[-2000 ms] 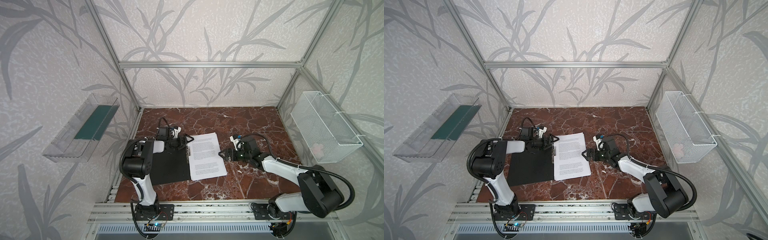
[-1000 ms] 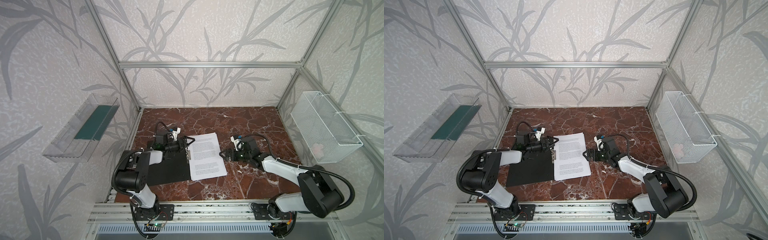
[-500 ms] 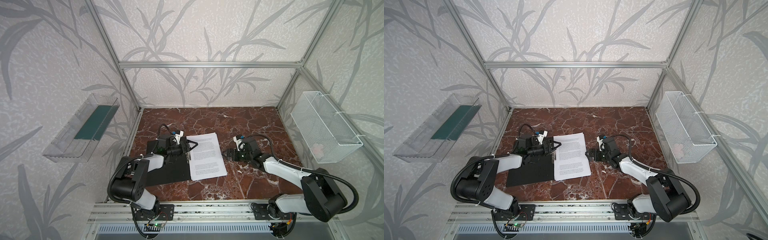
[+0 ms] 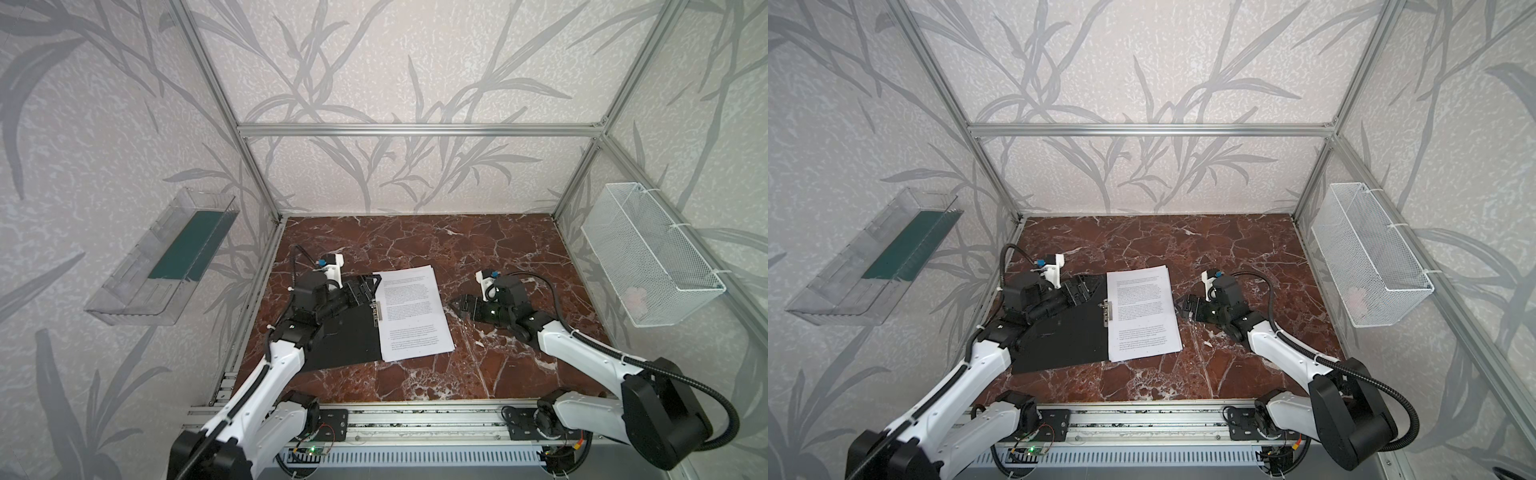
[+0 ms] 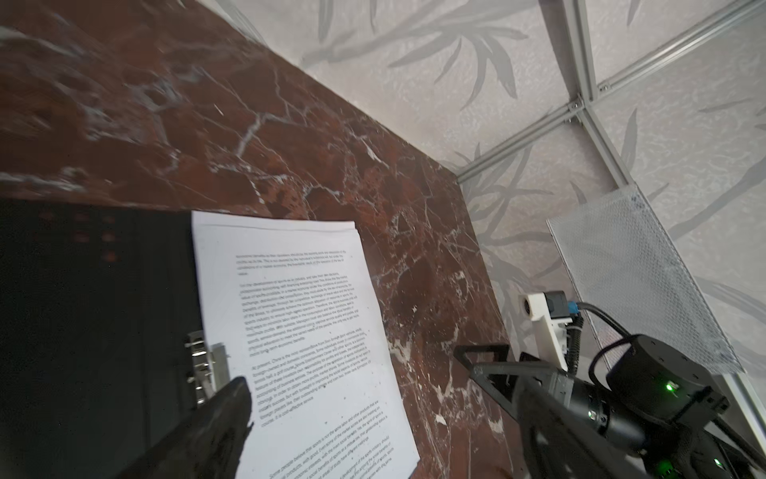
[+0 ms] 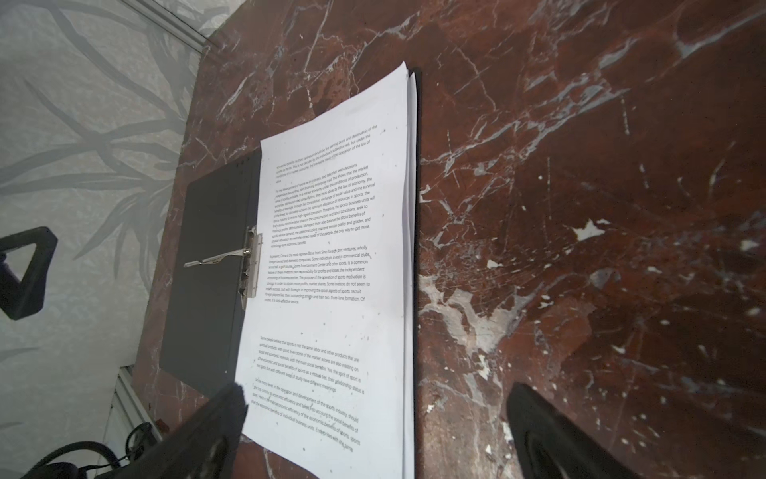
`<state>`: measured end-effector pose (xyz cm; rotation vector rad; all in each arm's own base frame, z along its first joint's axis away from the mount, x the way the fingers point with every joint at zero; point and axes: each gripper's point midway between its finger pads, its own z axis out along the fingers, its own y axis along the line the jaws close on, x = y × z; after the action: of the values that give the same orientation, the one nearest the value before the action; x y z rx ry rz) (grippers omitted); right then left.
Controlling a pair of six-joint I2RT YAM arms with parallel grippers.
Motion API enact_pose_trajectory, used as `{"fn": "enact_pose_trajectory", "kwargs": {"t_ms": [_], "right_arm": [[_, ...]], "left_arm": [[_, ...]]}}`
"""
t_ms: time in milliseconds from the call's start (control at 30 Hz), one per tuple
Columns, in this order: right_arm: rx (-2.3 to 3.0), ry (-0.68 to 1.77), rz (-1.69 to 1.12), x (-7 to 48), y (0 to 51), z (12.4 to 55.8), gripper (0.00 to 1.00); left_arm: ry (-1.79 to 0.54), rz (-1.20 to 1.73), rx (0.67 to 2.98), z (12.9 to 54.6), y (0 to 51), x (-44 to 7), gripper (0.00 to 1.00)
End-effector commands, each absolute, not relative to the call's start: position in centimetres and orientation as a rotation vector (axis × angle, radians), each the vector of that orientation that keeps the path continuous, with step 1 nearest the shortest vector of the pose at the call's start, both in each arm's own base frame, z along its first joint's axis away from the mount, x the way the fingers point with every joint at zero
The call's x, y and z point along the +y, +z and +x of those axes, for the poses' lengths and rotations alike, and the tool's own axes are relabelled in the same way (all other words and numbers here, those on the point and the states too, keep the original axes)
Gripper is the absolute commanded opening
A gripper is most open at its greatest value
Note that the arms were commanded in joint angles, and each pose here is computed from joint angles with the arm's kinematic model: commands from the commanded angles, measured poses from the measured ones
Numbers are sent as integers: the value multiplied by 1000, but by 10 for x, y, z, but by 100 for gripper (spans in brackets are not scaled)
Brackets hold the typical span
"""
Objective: Put the files into the folder
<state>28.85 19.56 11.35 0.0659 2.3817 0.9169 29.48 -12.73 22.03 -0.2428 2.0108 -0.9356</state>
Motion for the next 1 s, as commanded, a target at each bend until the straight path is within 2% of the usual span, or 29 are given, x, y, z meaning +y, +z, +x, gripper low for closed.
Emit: {"fn": "enact_pose_trajectory", "kwargs": {"t_ms": [0,167,367,533,600,733,967], "right_arm": [[2369,969,130,206,124,284,92],[2383,1004,68,272,146,280,87],[2408,1171,169,353,150,277,76],[2456,1254,297,405,136,282,57],[2491,1253,352,418,125,284,51],[2520,1236,414,435,118,286,46],[2532,1220,550,444,109,296,44]], "left_arm": [[-646,-434,2136,265,171,-81,99],[-611,-535,2141,245,142,-66,99],[-570,-601,2188,240,100,-60,99],[-648,-643,2166,235,75,-64,99],[-636,-638,2159,233,76,-62,99],[-604,-634,2144,230,85,-56,99],[-610,-637,2126,228,88,-55,99]]}}
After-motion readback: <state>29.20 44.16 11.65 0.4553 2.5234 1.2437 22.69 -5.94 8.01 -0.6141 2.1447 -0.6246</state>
